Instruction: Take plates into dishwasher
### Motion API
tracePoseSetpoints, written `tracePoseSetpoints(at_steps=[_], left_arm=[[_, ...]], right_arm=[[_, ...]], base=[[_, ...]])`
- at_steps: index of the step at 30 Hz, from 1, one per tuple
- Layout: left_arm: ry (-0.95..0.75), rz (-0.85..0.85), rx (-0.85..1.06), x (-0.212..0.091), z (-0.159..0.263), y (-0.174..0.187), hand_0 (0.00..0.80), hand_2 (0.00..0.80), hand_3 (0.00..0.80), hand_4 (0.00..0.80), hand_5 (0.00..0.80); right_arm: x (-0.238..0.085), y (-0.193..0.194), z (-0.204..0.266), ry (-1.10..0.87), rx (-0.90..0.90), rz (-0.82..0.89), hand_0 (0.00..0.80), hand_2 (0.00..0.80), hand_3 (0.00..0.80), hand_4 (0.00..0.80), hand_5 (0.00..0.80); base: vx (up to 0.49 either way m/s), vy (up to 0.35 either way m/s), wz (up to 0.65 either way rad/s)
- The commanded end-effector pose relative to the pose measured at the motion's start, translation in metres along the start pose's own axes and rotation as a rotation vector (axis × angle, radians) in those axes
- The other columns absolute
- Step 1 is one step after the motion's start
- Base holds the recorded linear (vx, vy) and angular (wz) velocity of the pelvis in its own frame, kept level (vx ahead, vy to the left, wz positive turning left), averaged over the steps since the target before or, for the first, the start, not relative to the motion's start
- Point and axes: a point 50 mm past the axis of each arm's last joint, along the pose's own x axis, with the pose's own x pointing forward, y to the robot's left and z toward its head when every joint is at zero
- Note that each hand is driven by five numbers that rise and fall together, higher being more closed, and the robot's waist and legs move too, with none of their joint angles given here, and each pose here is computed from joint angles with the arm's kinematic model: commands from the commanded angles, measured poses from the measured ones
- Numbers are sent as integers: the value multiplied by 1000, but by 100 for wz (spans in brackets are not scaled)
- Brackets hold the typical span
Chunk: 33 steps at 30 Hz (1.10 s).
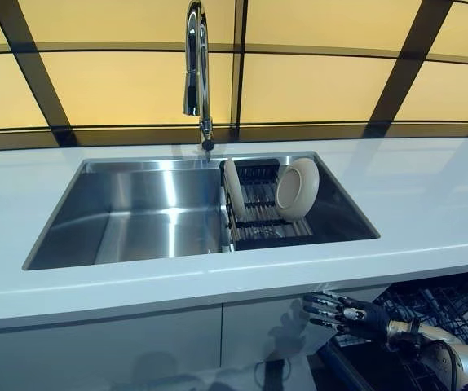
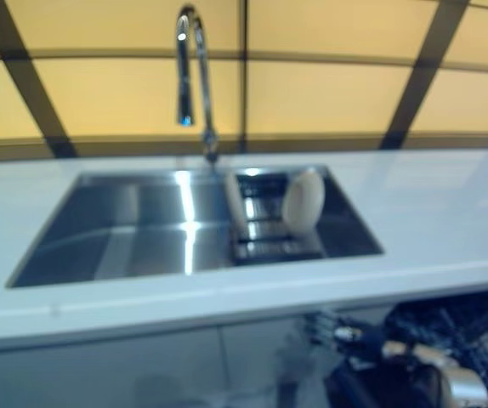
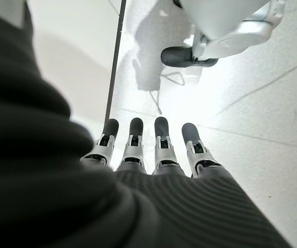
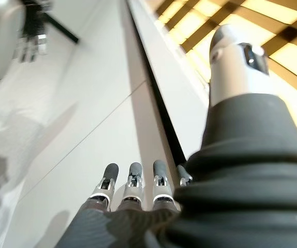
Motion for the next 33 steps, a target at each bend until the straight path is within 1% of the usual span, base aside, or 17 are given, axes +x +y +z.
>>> tracePoseSetpoints(at_steps=[1, 3, 4, 8, 11, 16, 18, 19, 21, 24, 26, 28, 31, 33], left_arm=[[26, 48, 26, -2, -5, 14, 0, 0, 0, 0, 0], [26, 47, 30, -2, -5, 15, 0, 0, 0, 0, 0], [24, 46, 33, -2, -4, 14, 0, 0, 0, 0, 0], [27, 25, 46, -1, 0, 10, 0, 0, 0, 0, 0], [32, 21, 60, 0, 1, 8, 0, 0, 0, 0, 0], [40, 13, 72, 0, 1, 7, 0, 0, 0, 0, 0], [37, 14, 68, 0, 2, 6, 0, 0, 0, 0, 0], [35, 15, 66, 0, 2, 6, 0, 0, 0, 0, 0], [33, 21, 63, 0, 3, 7, 0, 0, 0, 0, 0], [31, 33, 59, -1, 4, 10, 0, 0, 0, 0, 0], [20, 41, 43, -1, 8, 13, 0, 0, 0, 0, 0], [10, 41, 33, -1, 11, 14, 0, 0, 0, 0, 0], [3, 45, 25, -2, 12, 16, 0, 0, 0, 0, 0], [1, 46, 26, -2, 13, 19, 0, 0, 0, 0, 0]], right_arm=[[-14, 40, 158, -738, -251, 172, 0, 0, 0, 0, 0], [-22, 39, 175, -827, -243, 136, 0, 0, 0, 0, 0], [-25, 41, 183, -871, -235, 146, 0, 0, 0, 0, 0], [-38, 59, 218, -1007, -197, 249, 0, 0, 0, 0, 0], [-46, 64, 235, -1083, -152, 291, 0, 0, 0, 0, 0], [-60, 67, 256, -1156, -128, 292, 0, 0, 0, 0, 0], [-56, 62, 254, -1042, -207, 215, 0, 0, 0, 0, 0], [-54, 61, 253, -1011, -230, 198, 0, 0, 0, 0, 0], [-48, 56, 245, -886, -272, 134, 0, 0, 0, 0, 0], [-42, 45, 225, -671, -350, 112, 0, 0, 0, 0, 0], [-39, 35, 206, -461, -427, 58, 0, 0, 0, 0, 0], [-38, 21, 186, -273, -464, -3, 0, 0, 0, 0, 0], [-42, 7, 157, -61, -485, -3, 0, 0, 0, 0, 0], [-42, 3, 141, 50, -474, 32, 0, 0, 0, 0, 0]], base=[[46, -14, -1], [51, -10, -1], [56, -4, 0], [41, 1, -1], [34, 6, 1], [0, 0, 0], [0, 0, 0], [0, 0, 0], [0, 0, 0], [0, 0, 0], [0, 0, 0], [0, 0, 0], [-7, -3, -1], [-19, -15, -7]])
